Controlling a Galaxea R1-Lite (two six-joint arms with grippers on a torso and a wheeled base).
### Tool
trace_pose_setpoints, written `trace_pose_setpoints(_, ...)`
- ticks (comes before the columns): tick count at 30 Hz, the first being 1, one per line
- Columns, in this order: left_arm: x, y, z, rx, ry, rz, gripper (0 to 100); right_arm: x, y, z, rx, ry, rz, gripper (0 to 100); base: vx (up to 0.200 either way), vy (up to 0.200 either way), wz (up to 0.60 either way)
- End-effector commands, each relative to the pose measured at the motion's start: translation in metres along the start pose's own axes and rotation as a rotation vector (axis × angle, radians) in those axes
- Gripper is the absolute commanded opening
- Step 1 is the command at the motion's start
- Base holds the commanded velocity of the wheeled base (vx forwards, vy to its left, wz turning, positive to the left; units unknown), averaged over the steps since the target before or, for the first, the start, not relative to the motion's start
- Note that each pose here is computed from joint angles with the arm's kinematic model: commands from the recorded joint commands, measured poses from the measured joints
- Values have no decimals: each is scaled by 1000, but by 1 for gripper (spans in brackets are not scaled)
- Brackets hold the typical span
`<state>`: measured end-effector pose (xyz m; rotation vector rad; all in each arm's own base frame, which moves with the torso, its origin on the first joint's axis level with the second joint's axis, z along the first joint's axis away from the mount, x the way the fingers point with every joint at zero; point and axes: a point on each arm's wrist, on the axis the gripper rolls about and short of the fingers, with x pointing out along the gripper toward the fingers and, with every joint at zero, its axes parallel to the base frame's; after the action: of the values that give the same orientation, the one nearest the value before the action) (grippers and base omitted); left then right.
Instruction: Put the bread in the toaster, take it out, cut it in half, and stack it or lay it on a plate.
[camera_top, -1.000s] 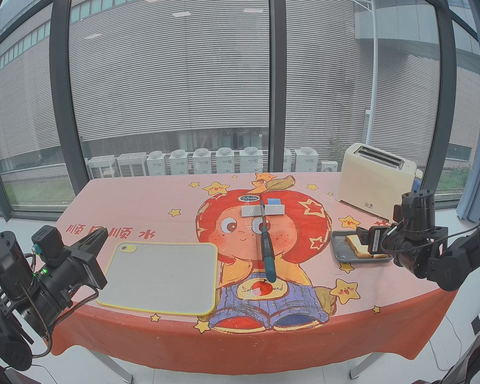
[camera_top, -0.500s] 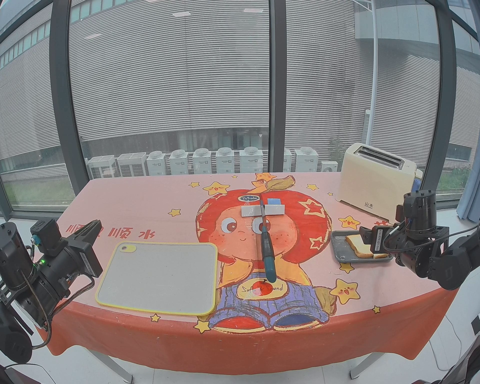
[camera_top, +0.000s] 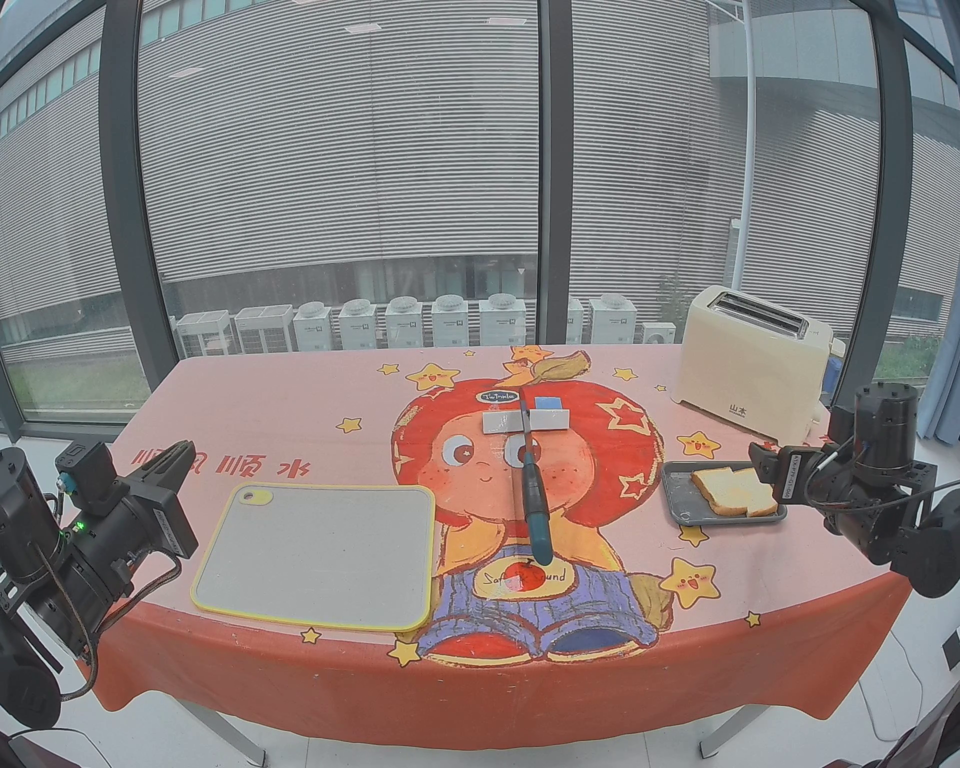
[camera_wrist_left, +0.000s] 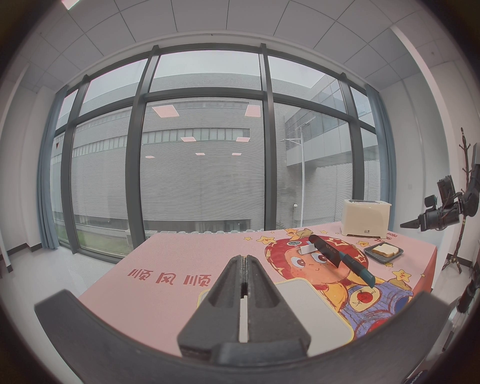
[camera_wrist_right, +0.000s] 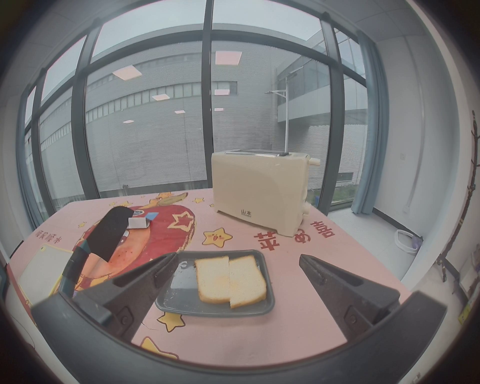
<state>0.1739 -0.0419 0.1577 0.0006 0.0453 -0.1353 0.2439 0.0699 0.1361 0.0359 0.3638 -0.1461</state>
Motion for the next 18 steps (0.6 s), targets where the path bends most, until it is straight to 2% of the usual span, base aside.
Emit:
trace_pose_setpoints(1,-10,2,0,9,-15,1,0,-24,-14,9,-3,-61,57,100,0,0,0)
trace_pose_setpoints(4,-12,2,4,7,-35,-4,0,-33,-20,12,-22,-76,111,100,0,0,0)
trace_pose_setpoints(8,-7,2,13,1,-67,-15,0,-33,-28,12,-36,-77,94,100,0,0,0)
trace_pose_setpoints(11,-5,10,14,5,-67,31,0,-36,-32,9,-39,-71,83,100,0,0,0)
trace_pose_setpoints(15,-6,13,12,37,-58,46,0,-41,-37,10,-35,-82,97,100,0,0,0)
trace_pose_setpoints(18,-9,15,10,44,-52,60,0,-47,-43,9,-39,-89,102,100,0,0,0)
